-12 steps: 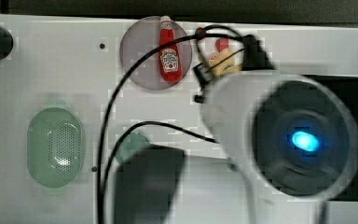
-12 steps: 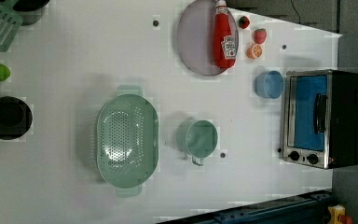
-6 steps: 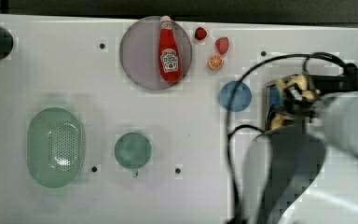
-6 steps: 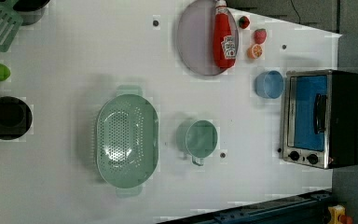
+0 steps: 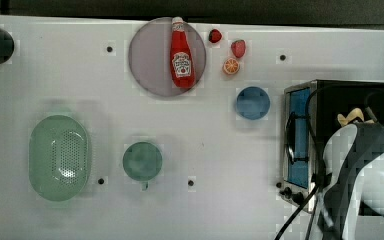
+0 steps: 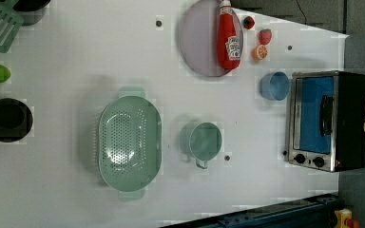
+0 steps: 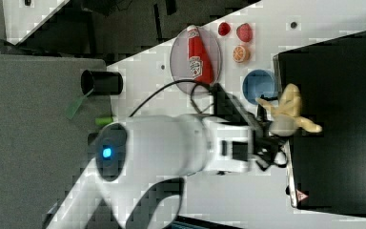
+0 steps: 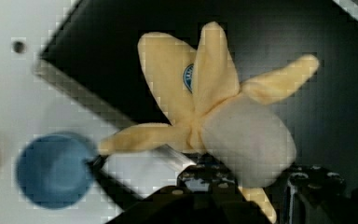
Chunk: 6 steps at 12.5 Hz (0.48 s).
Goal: Pick banana from table and place on oven.
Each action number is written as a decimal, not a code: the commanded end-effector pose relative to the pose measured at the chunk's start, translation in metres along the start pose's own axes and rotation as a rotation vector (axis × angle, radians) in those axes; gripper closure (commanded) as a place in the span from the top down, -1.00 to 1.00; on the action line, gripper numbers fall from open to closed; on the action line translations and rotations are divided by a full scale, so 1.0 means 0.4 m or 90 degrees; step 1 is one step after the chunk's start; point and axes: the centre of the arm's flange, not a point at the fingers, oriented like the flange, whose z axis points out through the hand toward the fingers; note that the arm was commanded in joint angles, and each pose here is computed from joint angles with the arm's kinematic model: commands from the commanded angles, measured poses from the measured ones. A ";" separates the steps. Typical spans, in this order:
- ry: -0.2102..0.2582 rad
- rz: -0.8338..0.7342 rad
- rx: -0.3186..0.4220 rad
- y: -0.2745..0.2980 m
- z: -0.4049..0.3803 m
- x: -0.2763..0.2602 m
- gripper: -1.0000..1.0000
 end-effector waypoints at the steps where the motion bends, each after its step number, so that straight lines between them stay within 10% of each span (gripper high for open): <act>1: 0.049 -0.131 -0.006 0.031 -0.067 0.049 -0.57; 3: 0.045 -0.165 -0.016 0.048 -0.051 0.063 -0.47; 6: 0.040 -0.167 -0.017 0.044 -0.045 0.061 0.18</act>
